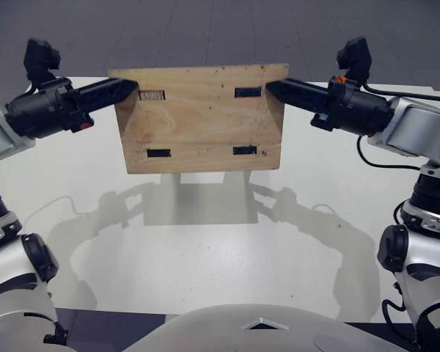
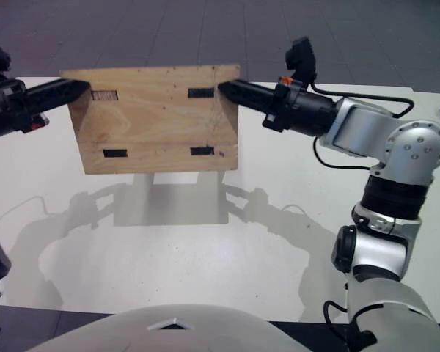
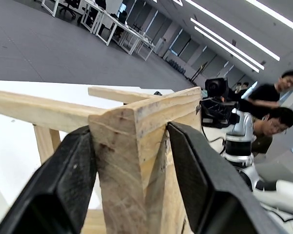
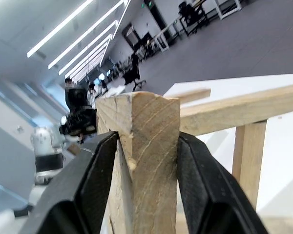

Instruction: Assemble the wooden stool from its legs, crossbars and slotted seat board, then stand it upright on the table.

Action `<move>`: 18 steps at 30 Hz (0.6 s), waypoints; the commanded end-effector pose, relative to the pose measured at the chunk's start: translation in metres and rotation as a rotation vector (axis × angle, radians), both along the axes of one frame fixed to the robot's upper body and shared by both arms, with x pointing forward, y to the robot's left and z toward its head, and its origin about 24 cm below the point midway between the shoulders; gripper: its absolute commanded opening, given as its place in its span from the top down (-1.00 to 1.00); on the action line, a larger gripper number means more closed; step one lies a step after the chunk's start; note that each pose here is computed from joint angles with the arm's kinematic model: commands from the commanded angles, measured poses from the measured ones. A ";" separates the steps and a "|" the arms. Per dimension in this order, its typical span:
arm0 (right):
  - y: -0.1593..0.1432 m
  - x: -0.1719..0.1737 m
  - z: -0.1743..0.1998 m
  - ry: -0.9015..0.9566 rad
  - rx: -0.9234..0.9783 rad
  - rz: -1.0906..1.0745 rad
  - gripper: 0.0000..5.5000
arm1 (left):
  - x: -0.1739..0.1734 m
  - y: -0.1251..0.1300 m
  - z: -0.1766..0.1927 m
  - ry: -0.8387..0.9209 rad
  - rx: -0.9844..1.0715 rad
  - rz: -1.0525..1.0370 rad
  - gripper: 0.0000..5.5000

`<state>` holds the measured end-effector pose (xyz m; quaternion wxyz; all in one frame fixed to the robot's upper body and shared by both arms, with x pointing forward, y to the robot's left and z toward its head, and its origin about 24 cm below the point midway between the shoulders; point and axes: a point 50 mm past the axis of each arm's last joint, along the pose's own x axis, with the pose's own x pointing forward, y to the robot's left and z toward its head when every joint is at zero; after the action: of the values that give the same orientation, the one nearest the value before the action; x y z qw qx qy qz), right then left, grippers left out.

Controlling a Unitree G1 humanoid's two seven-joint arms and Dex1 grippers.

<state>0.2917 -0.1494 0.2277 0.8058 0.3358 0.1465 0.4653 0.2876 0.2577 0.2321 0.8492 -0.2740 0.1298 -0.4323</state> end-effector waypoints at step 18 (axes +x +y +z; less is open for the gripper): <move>0.076 0.069 -0.011 0.833 0.403 -0.495 0.49 | 0.103 -0.083 -0.057 0.647 -0.208 0.335 0.81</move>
<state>0.3672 -0.1176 0.2190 0.6750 0.7031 0.2130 0.0674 0.3948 0.2184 0.2140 0.8109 -0.5343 0.1783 -0.1590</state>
